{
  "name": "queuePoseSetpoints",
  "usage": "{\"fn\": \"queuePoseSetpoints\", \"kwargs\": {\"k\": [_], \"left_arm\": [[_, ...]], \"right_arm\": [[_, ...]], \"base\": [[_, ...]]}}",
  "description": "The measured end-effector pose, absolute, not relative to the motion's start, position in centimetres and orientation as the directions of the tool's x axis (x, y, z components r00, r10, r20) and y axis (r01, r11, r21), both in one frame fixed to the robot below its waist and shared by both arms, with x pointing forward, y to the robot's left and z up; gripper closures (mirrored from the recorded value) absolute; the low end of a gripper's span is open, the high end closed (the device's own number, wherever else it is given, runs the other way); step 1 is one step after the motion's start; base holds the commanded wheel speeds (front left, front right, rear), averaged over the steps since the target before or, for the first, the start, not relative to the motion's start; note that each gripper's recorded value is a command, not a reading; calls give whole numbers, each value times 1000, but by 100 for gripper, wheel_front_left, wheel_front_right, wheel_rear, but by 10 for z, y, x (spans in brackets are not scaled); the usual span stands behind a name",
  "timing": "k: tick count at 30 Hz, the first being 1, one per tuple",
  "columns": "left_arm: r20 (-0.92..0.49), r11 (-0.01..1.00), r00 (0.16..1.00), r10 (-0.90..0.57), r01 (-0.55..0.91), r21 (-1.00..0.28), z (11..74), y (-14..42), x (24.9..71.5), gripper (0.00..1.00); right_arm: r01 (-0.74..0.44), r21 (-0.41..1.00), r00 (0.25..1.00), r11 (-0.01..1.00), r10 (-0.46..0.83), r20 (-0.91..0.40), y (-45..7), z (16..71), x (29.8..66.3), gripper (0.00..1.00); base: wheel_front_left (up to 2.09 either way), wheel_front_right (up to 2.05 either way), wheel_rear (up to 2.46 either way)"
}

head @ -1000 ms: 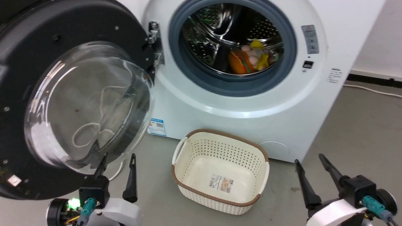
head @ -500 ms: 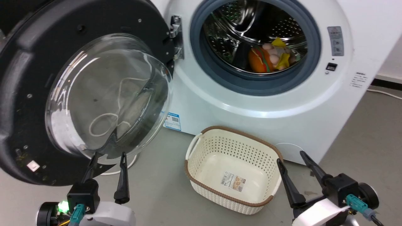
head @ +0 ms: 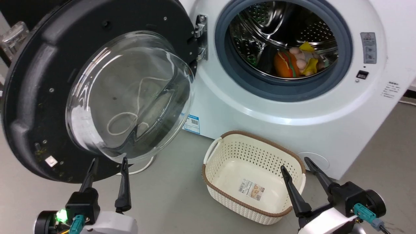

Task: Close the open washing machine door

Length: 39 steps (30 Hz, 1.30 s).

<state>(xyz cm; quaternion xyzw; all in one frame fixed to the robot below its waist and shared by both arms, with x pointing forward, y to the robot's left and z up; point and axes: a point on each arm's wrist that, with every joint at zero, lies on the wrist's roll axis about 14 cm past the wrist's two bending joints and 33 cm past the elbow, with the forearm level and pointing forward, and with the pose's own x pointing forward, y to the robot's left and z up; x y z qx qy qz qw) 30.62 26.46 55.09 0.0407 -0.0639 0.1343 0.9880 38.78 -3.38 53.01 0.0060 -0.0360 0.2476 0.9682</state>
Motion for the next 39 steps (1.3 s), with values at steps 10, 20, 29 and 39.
{"fn": "queuePoseSetpoints", "kwargs": {"k": [10,20,29,39], "left_arm": [[191,945,931,311,-324,40,565,286,291,100],[369,910,862,347,-405,90,629,337,278,100],[362,903,837,411,-428,-38,667,403,296,100],[15,764,828,561,-510,-395,617,474,318,100]], "right_arm": [[-516,7,854,857,513,92,-20,532,388,0],[-534,26,843,845,529,99,-12,529,392,0],[-545,55,837,836,540,90,-7,520,394,0],[-548,74,836,833,542,86,-5,510,401,0]], "base": [[0,0,0],[0,0,0],[0,0,0],[0,0,0]]}}
